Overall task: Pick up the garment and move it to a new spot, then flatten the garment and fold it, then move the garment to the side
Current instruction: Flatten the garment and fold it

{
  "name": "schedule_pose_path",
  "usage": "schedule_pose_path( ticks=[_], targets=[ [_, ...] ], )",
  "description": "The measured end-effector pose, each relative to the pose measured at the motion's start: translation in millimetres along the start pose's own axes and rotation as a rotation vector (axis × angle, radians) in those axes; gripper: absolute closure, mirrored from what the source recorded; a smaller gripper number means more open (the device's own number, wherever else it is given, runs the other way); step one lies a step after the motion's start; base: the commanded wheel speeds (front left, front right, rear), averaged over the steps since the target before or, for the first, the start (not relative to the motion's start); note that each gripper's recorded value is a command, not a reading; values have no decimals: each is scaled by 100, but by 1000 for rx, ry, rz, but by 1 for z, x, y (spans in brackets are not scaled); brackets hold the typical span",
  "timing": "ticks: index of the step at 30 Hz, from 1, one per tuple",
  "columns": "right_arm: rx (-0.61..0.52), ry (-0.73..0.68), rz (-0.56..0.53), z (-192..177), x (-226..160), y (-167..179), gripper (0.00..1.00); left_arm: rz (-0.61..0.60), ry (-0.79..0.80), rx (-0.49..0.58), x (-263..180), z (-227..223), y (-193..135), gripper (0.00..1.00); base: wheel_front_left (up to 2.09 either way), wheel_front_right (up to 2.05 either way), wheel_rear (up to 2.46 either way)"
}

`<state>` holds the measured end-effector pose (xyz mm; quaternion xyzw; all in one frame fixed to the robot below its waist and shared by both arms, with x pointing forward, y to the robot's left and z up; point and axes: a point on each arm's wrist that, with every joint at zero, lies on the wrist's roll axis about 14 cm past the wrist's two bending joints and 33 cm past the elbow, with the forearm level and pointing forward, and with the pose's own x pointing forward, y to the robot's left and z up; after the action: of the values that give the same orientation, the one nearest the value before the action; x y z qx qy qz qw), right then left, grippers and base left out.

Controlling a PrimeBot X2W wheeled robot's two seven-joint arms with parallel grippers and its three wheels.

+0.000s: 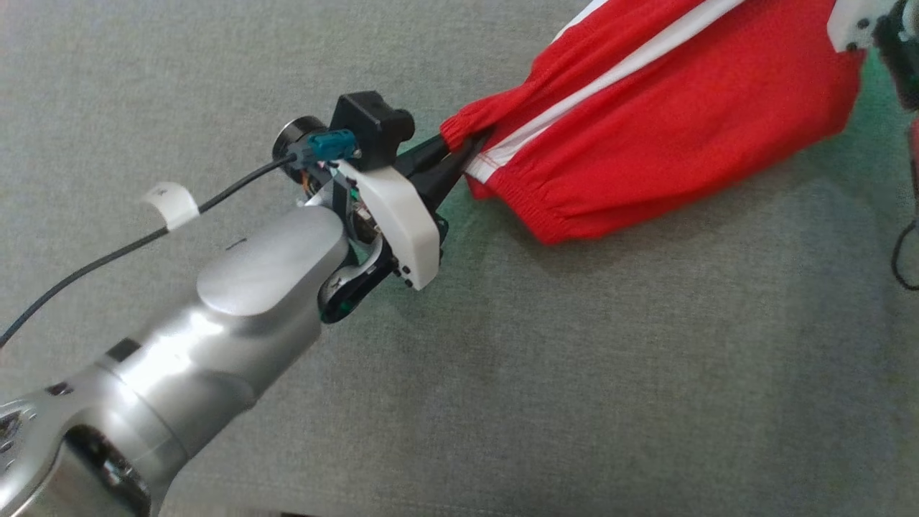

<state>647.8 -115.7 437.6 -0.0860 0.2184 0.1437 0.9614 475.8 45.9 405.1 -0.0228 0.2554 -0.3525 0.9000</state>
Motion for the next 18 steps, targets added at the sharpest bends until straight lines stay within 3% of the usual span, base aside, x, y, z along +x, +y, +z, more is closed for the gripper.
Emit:
schedule_pose_path(
  ticks=[8,9,10,11,18],
  targets=[
    [-2,0,21,-8,23,10,100,39,-2,-14,3,-6,14,100,0,0,0],
    [-2,-4,21,-9,24,11,23,43,1,-16,3,-8,15,100,0,0,0],
    [-2,-2,20,-10,26,10,0,50,-1,-25,3,-9,17,24,0,0,0],
    [1,5,19,-11,27,10,0,56,-8,-32,2,-9,18,0,0,0,0],
    [15,-46,-7,0,25,0,0,152,-24,-30,-4,-11,41,0,0,0,0]
  ],
)
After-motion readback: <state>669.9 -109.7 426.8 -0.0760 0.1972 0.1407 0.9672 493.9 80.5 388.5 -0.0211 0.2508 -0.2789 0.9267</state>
